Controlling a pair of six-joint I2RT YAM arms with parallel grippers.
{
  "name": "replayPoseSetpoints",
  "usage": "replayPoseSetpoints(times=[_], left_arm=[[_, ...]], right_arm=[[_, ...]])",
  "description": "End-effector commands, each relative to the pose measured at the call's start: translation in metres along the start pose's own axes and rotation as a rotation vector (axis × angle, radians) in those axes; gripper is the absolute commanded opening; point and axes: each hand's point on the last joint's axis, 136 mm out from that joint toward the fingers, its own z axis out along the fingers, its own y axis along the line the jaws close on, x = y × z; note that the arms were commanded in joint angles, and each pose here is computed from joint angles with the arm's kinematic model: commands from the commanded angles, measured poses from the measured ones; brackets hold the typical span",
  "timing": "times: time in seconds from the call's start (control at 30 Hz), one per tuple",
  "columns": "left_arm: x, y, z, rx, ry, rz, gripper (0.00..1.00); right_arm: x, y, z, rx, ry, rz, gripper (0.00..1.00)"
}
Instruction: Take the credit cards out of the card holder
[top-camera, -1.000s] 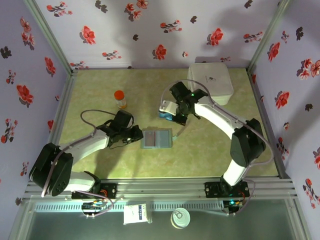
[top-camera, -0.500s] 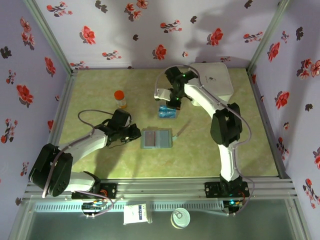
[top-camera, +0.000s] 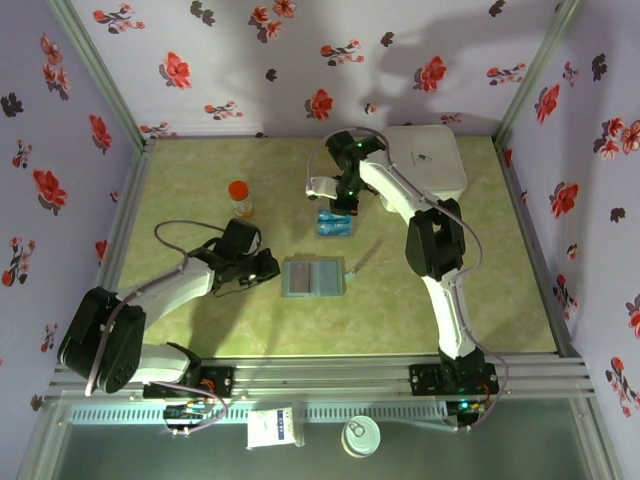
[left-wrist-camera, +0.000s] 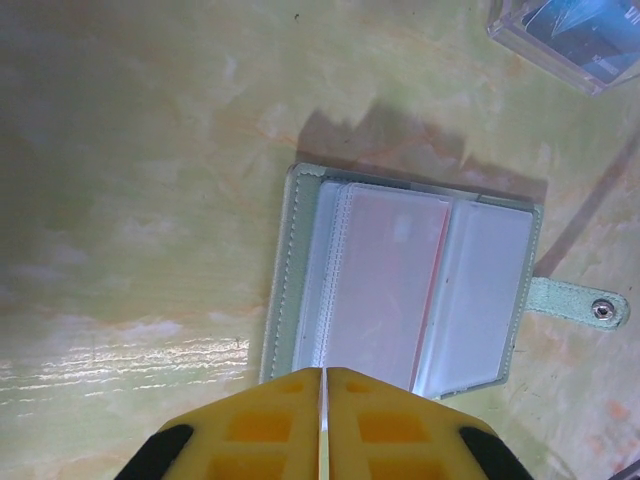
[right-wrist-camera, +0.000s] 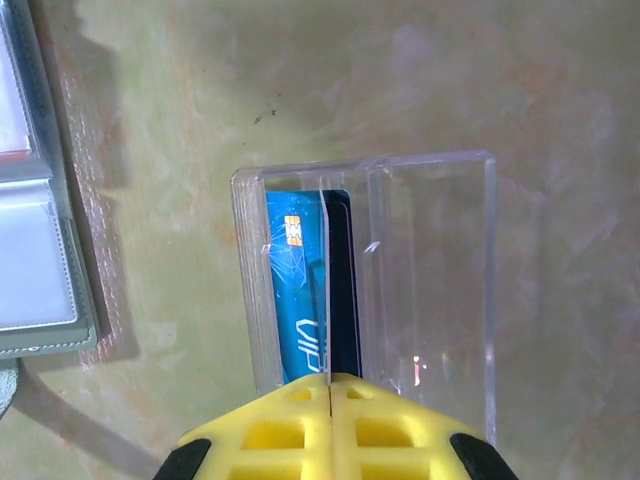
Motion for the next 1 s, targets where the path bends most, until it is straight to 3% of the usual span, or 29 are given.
replayPoseSetpoints(times=[0.0, 0.23, 0.37, 0.67, 0.97], left_arm=[[0.001, 0.01, -0.001, -0.032, -0.002, 0.005, 0.09], [0.003, 0.011, 0.0, -0.033, 0.004, 0.003, 0.09], [0.003, 0.01, -0.001, -0.03, 0.0, 0.001, 0.09], [0.002, 0.009, -0.002, -0.027, 0.0, 0.0, 0.1], [0.0, 0.005, -0.001, -0.005, -0.006, 0.009, 0.11]], right_arm=[[0.004, 0.009, 0.002, -0.054, 0.015, -0.008, 0.0], [0.01, 0.012, 0.006, -0.07, 0.035, -0.002, 0.0], [0.008, 0.004, -0.001, -0.03, 0.024, 0.017, 0.17], [-0.004, -0.004, -0.024, 0.099, -0.067, 0.103, 0.19], [-0.007, 0.015, -0.022, 0.163, -0.138, 0.374, 0.21]])
